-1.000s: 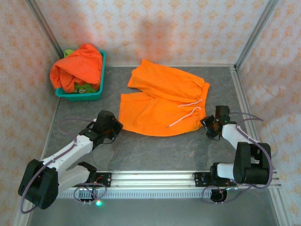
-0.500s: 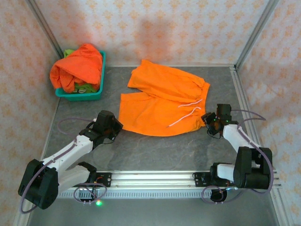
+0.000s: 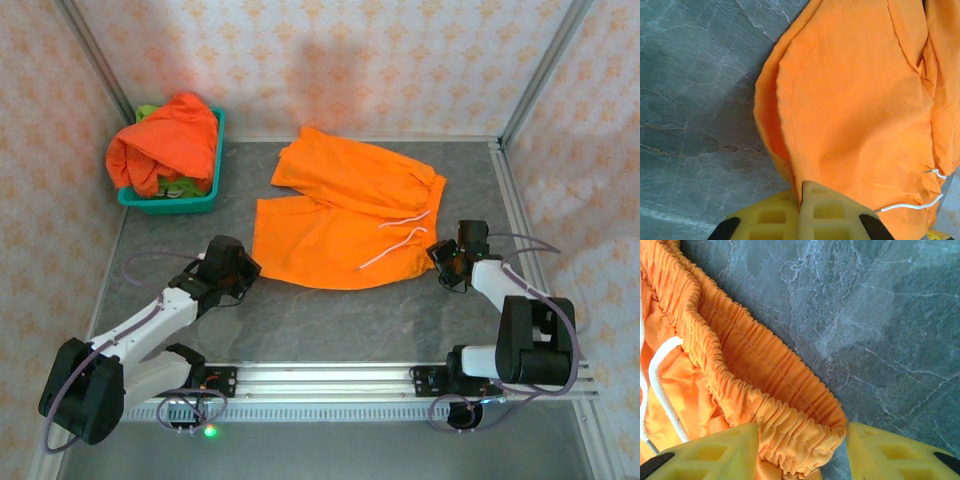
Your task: Fold and stack the shorts
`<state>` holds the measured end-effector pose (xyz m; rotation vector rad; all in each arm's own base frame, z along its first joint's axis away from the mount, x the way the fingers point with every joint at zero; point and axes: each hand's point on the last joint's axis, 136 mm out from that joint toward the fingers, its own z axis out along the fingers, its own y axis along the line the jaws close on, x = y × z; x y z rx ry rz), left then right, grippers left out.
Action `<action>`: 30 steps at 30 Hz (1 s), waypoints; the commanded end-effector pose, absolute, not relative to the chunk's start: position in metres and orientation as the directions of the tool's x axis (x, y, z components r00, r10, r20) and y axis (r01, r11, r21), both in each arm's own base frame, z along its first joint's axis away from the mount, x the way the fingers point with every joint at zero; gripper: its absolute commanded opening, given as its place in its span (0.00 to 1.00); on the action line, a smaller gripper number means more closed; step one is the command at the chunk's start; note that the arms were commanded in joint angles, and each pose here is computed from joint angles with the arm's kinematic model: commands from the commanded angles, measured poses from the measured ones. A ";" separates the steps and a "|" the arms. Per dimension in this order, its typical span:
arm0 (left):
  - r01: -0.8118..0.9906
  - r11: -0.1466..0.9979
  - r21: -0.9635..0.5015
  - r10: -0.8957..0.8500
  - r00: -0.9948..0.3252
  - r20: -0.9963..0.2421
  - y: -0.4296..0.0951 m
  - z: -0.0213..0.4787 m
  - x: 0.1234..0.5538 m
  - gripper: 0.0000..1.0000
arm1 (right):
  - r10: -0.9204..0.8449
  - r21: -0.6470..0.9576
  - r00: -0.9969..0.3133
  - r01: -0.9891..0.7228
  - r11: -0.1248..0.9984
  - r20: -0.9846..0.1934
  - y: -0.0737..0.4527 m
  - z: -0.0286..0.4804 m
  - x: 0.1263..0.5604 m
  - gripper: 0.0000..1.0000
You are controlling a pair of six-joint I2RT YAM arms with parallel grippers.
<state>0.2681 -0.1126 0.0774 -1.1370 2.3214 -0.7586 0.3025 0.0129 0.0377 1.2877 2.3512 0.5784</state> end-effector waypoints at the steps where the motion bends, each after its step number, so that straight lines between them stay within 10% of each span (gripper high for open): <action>1: -0.587 0.534 -0.608 -0.812 -0.557 -0.175 -0.105 0.069 0.263 0.00 | 0.855 0.544 -0.493 0.679 0.493 -0.159 0.012 0.041 0.315 0.48; 18: -0.573 0.568 -0.591 -0.798 -0.559 -0.225 -0.099 0.079 0.266 0.00 | 0.851 0.533 -0.500 0.681 0.502 -0.163 0.010 0.042 0.323 0.11; 30: -0.461 0.661 -0.591 -0.747 -0.475 -0.465 -0.065 0.203 0.292 0.00 | 0.808 0.588 -0.469 0.559 0.585 -0.358 -0.003 0.150 0.340 0.00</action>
